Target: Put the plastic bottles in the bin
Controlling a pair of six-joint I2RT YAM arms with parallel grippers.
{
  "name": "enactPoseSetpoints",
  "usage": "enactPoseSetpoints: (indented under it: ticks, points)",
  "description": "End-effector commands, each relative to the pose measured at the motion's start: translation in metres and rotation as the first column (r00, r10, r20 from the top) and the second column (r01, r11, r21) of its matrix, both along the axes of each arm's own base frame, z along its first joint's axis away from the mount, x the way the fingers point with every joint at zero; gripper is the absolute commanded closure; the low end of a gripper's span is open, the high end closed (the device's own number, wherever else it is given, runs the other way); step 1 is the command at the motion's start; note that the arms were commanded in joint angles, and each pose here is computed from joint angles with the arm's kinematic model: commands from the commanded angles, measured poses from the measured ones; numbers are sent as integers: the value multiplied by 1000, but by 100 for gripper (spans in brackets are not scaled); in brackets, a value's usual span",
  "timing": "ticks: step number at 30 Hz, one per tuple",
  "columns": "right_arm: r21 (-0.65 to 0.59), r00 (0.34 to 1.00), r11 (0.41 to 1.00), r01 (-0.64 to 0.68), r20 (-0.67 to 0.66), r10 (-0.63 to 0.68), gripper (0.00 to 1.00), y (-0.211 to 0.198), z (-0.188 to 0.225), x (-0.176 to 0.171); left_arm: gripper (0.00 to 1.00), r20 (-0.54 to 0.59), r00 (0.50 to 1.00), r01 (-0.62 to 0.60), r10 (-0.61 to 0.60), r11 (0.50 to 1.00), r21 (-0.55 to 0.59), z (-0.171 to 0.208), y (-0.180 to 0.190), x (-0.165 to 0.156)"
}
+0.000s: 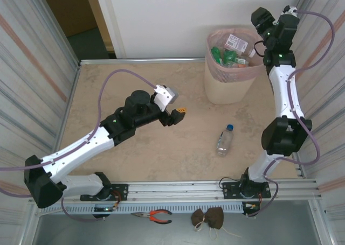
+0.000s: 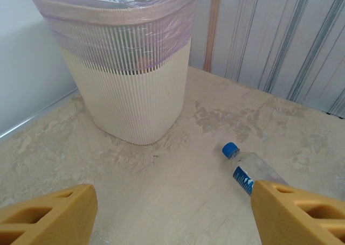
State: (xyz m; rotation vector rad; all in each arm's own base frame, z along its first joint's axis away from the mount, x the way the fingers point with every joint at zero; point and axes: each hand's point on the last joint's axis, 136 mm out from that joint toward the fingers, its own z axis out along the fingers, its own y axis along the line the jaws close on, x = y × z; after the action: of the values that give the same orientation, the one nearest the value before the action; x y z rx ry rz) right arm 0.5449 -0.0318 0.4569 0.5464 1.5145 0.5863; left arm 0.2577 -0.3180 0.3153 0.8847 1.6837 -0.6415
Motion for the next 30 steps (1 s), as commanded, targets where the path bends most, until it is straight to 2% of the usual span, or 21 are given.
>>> enactPoseSetpoints:
  ticks: [1,11,20,25,30]
  points:
    - [-35,999,998,-46,-16,45,36,6,-5,-7,25,-8,1000,-3,3,1000,-29,6,4,-1]
    - [-135,971,967,-218,-129,201,37,40,-23,-62,25,-68,997,20,-22,999,-29,-7,-9,2]
    - [-228,931,921,-317,-261,256,36,56,-44,-140,25,-277,959,60,-56,998,4,-40,-39,8]
    - [-185,888,922,-339,-387,249,38,61,-75,-183,26,-315,948,61,-56,998,7,-53,-42,8]
    - [-155,808,919,-364,-543,229,38,70,-121,-224,25,-323,946,51,-44,999,12,-58,-38,9]
